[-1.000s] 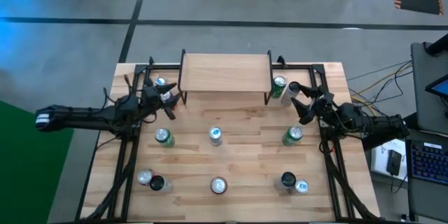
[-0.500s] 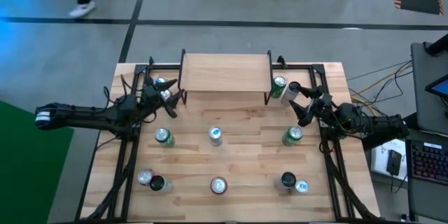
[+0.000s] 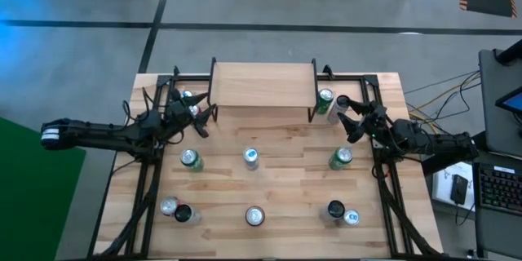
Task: Place canned beverage on shelf
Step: Put the top right white pink soda can on the shelf
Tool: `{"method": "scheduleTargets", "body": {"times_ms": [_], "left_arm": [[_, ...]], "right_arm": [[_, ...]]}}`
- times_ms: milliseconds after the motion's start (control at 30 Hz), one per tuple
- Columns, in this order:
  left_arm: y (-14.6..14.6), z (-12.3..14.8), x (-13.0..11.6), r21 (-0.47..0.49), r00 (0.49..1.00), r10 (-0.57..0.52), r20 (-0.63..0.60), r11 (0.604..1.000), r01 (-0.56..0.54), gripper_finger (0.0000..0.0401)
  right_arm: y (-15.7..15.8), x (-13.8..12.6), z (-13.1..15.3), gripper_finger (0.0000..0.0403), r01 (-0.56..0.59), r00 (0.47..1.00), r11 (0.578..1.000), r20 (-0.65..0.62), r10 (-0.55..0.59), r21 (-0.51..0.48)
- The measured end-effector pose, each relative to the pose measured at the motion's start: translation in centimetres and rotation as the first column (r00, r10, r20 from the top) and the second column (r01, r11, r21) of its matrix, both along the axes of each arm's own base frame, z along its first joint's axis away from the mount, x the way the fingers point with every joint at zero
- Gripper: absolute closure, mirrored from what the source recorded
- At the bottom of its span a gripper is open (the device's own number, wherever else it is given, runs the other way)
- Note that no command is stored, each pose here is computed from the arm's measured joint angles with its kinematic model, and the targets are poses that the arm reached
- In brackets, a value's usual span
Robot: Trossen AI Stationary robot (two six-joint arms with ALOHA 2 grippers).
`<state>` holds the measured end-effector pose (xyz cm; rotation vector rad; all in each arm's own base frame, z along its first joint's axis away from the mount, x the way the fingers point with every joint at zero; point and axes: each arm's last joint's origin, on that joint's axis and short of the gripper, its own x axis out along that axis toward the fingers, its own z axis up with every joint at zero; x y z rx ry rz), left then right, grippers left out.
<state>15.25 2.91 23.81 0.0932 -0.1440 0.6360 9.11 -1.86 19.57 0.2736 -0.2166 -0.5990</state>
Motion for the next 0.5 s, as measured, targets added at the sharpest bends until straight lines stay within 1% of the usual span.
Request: {"method": "scheduleTargets", "body": {"times_ms": [100,200,267,333,400,500], "left_arm": [[0.0,0.1,0.0,0.001,1.000,0.000,0.007,1.000,0.000,0.0190],[0.0,0.2,0.0,0.004,1.000,-0.004,0.022,1.000,0.004,0.0190],[-0.1,0.3,0.1,0.027,0.998,-0.053,0.023,0.998,0.053,0.0190],[-0.3,0.5,0.3,0.053,0.990,-0.138,0.037,0.989,0.136,0.0190],[-0.5,0.7,0.4,0.078,0.980,-0.190,0.052,0.979,0.186,0.0190],[-0.4,0.6,0.6,0.099,0.984,-0.175,0.028,0.980,0.171,0.0190]], "right_arm": [[0.0,0.2,0.4,0.0024,-0.002,0.999,0.999,-0.034,0.003,0.043],[0.0,0.7,0.9,0.0024,-0.001,0.998,0.998,-0.060,0.005,0.062],[0.0,1.1,1.4,0.0024,-0.001,0.997,0.997,-0.073,0.007,0.079],[0.0,1.5,1.9,0.0024,0.000,0.996,0.996,-0.090,0.008,0.093],[-0.1,2.1,2.3,0.0024,0.009,0.988,0.996,-0.153,0.006,0.094],[-0.2,3.2,2.8,0.0024,0.066,0.955,0.994,-0.295,-0.037,0.087]]}}
